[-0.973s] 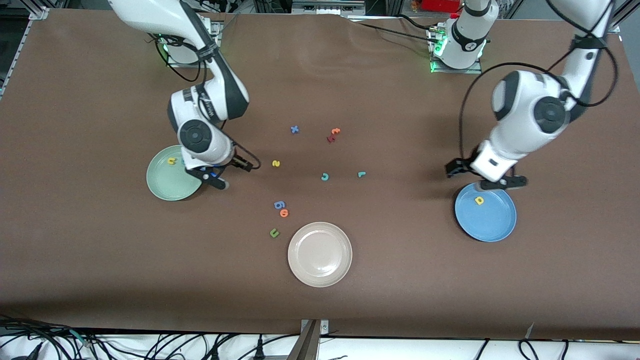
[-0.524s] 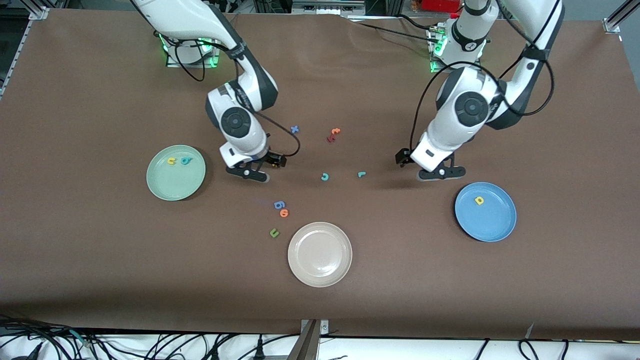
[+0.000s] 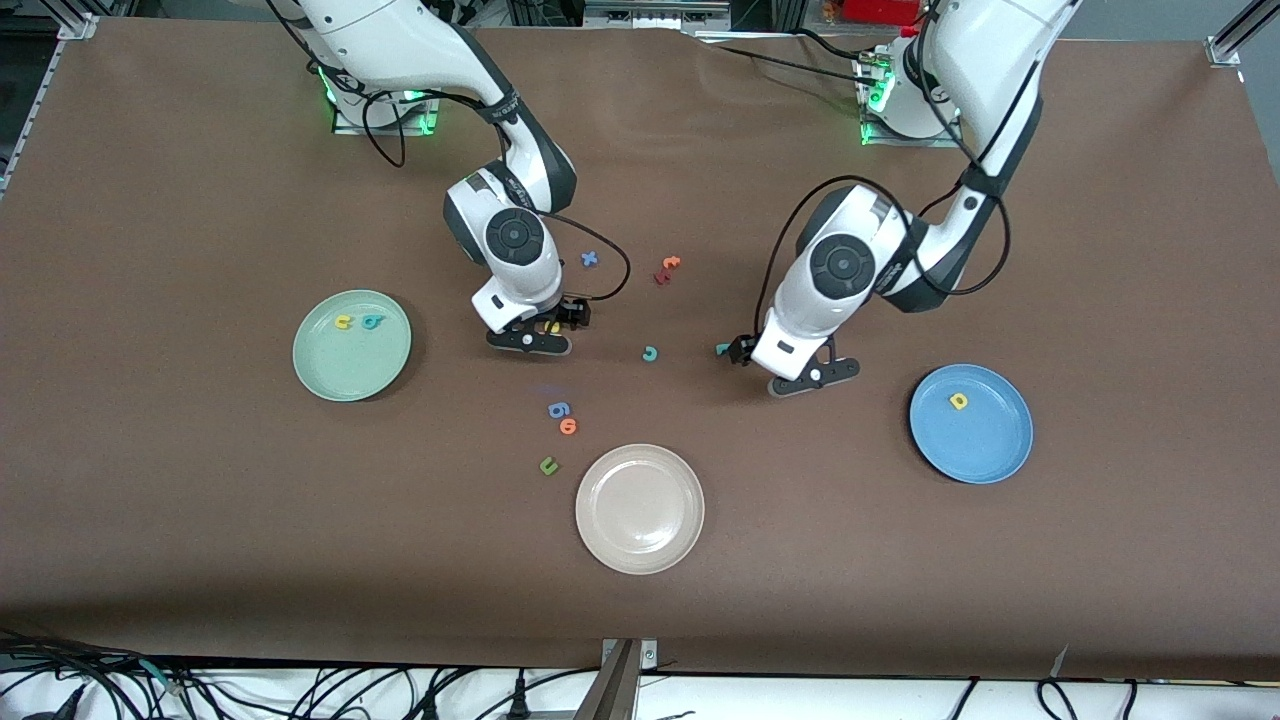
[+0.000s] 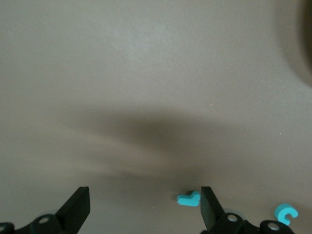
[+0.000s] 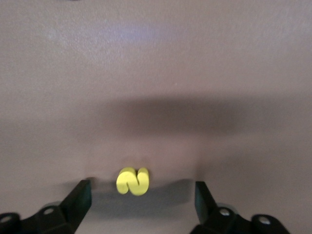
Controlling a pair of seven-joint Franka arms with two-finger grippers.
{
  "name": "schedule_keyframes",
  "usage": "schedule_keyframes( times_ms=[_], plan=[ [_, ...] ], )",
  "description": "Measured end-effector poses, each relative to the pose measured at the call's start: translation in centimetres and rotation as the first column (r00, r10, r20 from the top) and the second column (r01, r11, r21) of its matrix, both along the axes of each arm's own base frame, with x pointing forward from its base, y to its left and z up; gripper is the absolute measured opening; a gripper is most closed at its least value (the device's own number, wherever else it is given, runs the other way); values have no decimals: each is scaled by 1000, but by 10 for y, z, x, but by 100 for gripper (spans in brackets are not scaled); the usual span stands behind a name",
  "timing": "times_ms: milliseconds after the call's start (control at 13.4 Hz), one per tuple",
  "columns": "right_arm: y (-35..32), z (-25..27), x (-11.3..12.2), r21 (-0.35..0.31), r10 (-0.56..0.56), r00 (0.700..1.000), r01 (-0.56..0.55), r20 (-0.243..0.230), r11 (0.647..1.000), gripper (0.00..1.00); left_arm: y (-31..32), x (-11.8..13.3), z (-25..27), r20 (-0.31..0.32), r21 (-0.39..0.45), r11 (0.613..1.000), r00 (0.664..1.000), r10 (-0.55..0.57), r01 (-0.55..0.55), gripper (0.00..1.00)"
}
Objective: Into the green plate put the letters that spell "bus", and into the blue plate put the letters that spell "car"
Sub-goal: 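Grasp the yellow 2 with the right gripper while the left gripper grasps teal letter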
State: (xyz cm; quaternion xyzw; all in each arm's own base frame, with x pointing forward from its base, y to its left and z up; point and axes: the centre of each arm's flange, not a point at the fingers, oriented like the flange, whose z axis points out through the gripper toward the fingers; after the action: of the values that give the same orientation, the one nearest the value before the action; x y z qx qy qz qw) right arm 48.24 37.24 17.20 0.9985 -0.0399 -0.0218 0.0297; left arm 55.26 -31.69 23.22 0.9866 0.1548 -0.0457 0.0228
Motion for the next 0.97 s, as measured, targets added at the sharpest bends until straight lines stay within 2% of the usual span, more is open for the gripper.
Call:
schedule_keyframes(
  times_ms=[449, 599, 674, 749, 823, 973],
  plan=[
    [-1, 0, 1, -8, 13, 1000, -12, 7, 1000, 85, -28, 0, -24, -26, -1, 998, 998, 61, -61, 100],
    [0, 2, 3, -4, 11, 1000, -11, 12, 1000, 66, -35, -5, -30, -36, 5, 998, 997, 70, -70, 100],
    [0, 2, 3, -2, 11, 1000, -11, 14, 1000, 66, -38, -8, -34, -41, 8, 998, 997, 69, -69, 100],
    [1, 3, 4, 3, 10, 1000, -10, 20, 1000, 57, -41, -11, -38, -47, 11, 998, 996, 69, -69, 100],
    [1, 4, 5, 7, 9, 1000, -10, 26, 1000, 53, -43, -13, -42, -52, 14, 998, 996, 68, -67, 100],
    [2, 4, 6, 13, 9, 999, -10, 32, 1000, 52, -47, -17, -47, -52, 27, 998, 997, 50, -48, 100]
  ],
)
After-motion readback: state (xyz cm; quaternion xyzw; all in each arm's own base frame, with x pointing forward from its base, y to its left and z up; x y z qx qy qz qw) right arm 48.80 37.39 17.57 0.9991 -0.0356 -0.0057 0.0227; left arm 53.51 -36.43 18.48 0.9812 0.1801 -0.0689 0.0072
